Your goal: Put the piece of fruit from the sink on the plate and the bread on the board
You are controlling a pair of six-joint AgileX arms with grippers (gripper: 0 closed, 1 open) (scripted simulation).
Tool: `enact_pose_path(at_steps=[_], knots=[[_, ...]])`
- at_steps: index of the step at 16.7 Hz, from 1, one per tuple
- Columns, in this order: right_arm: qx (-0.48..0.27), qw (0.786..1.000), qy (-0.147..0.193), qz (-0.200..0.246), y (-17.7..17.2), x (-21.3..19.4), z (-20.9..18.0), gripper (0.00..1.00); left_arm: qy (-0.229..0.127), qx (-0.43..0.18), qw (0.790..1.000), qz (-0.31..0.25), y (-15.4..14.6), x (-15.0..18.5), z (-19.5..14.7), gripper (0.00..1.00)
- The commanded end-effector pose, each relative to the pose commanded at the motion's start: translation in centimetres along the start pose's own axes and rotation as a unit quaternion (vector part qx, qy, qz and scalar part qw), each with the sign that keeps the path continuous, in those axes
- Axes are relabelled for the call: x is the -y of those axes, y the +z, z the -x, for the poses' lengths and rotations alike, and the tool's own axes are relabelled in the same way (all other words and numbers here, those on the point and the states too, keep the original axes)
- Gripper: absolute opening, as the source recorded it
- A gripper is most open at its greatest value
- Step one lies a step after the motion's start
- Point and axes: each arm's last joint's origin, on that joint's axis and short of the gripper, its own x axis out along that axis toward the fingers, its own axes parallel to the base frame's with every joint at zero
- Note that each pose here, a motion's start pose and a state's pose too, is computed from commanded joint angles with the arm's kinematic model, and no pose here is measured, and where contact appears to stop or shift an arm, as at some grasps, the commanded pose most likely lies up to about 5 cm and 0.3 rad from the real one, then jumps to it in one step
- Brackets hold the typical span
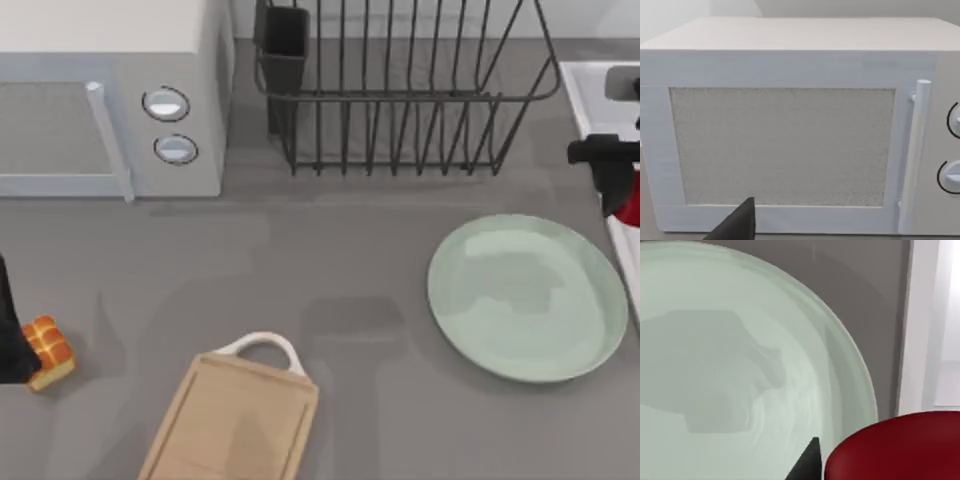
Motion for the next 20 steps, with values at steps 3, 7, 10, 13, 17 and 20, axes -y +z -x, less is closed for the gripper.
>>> enact_pose_path(at_steps=[3,7,10,13,17,20], knots=[[-0.015,1.000,-0.001,0.001,-0.8,-4.0,0.8,0.00,0.000,0.000,1.000,0.000,0.0,0.0,0.0,1.00],[-0.030,1.000,-0.004,0.001,-2.0,-7.7,1.6,0.00,0.000,0.000,1.000,0.000,0.0,0.0,0.0,1.00],[-0.035,0.999,-0.006,0.002,-2.5,-8.9,1.8,0.00,0.000,0.000,1.000,0.000,0.0,0.0,0.0,1.00],[-0.035,0.999,-0.006,0.002,-2.5,-8.9,1.8,0.00,0.000,0.000,1.000,0.000,0.0,0.0,0.0,1.00],[-0.035,0.999,-0.006,0.002,-2.5,-8.9,1.8,0.15,0.000,0.000,1.000,0.000,0.0,0.0,0.0,1.00],[-0.035,0.999,-0.006,0.002,-2.5,-8.9,1.8,0.38,0.000,0.000,1.000,0.000,0.0,0.0,0.0,1.00]])
